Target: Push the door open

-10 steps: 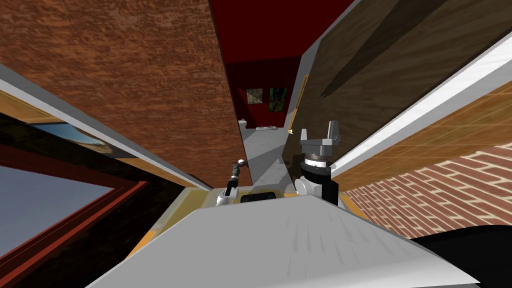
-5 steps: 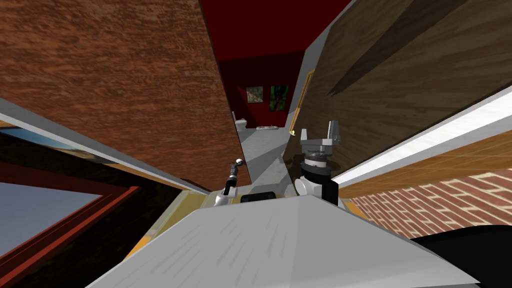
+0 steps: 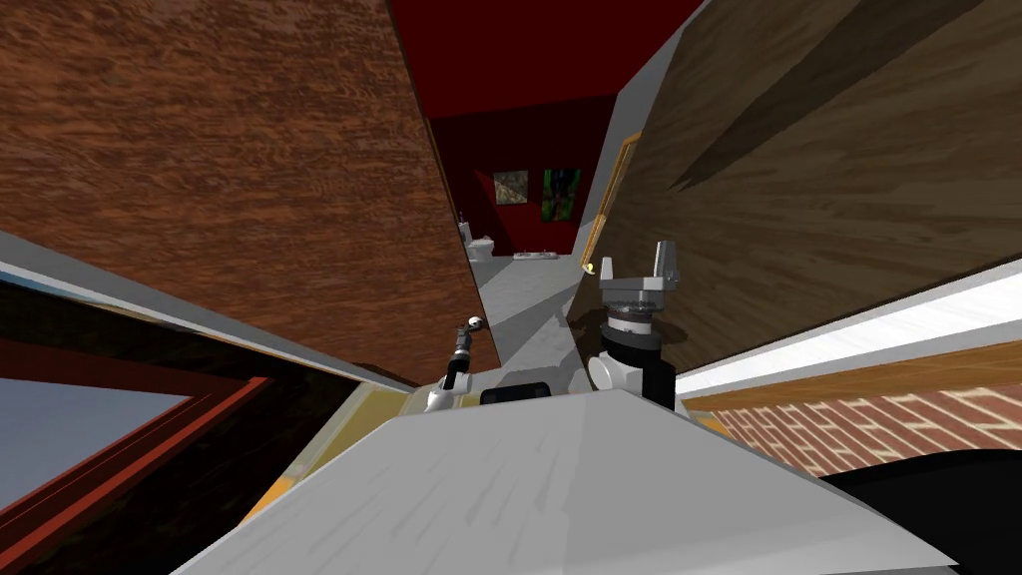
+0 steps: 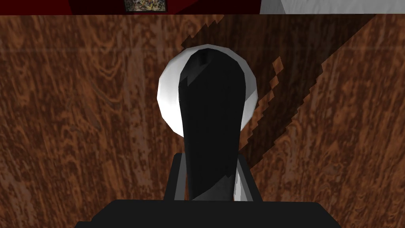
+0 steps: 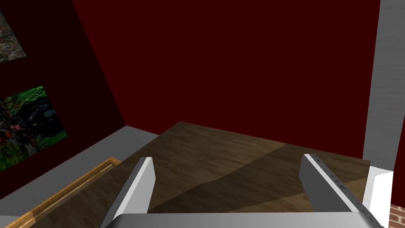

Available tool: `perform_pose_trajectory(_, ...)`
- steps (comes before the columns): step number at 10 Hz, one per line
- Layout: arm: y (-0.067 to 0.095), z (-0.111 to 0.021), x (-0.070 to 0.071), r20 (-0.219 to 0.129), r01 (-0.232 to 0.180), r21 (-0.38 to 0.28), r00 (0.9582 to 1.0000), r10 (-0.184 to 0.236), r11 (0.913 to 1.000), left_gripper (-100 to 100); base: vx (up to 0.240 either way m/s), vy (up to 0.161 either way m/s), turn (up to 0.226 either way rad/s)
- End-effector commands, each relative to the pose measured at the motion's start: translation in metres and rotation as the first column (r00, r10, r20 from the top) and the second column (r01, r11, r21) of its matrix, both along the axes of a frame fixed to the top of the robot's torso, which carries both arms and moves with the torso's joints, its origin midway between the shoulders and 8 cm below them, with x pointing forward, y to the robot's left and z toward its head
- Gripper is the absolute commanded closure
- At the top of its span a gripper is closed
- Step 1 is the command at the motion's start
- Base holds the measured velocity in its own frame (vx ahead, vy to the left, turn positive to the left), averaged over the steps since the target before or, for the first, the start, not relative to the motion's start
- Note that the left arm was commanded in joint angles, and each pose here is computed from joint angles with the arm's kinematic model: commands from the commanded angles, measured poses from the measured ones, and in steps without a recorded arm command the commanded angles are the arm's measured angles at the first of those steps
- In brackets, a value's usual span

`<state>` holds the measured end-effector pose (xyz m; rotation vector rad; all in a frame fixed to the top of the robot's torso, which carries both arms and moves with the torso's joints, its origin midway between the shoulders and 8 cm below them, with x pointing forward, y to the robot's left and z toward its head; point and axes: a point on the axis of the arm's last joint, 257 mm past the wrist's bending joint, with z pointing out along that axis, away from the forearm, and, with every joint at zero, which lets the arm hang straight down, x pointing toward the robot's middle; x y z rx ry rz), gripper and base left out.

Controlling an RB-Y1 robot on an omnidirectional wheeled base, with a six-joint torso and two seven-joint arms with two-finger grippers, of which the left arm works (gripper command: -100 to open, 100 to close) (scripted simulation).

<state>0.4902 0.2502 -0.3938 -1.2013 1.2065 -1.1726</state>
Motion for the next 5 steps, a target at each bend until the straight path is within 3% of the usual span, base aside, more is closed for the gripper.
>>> perform_pose_trajectory(1,0.024,0.003,-0.001,0.005,-0.038,0.011,0.9993,0.038,0.9992,100,0.175,-0.098,0.074)
perform_pose_trajectory(3,0.024,0.002,-0.001,0.002,-0.038,0.011,0.9993,0.038,0.9992,100,0.106,-0.038,0.026)
perform_pose_trajectory(4,0.038,0.004,-0.001,0.006,-0.072,0.01,0.9974,0.072,0.9973,100,0.116,-0.073,0.057)
perform_pose_trajectory(5,0.042,0.004,-0.002,0.006,-0.081,0.009,0.9967,0.081,0.9967,100,0.193,-0.103,0.08)
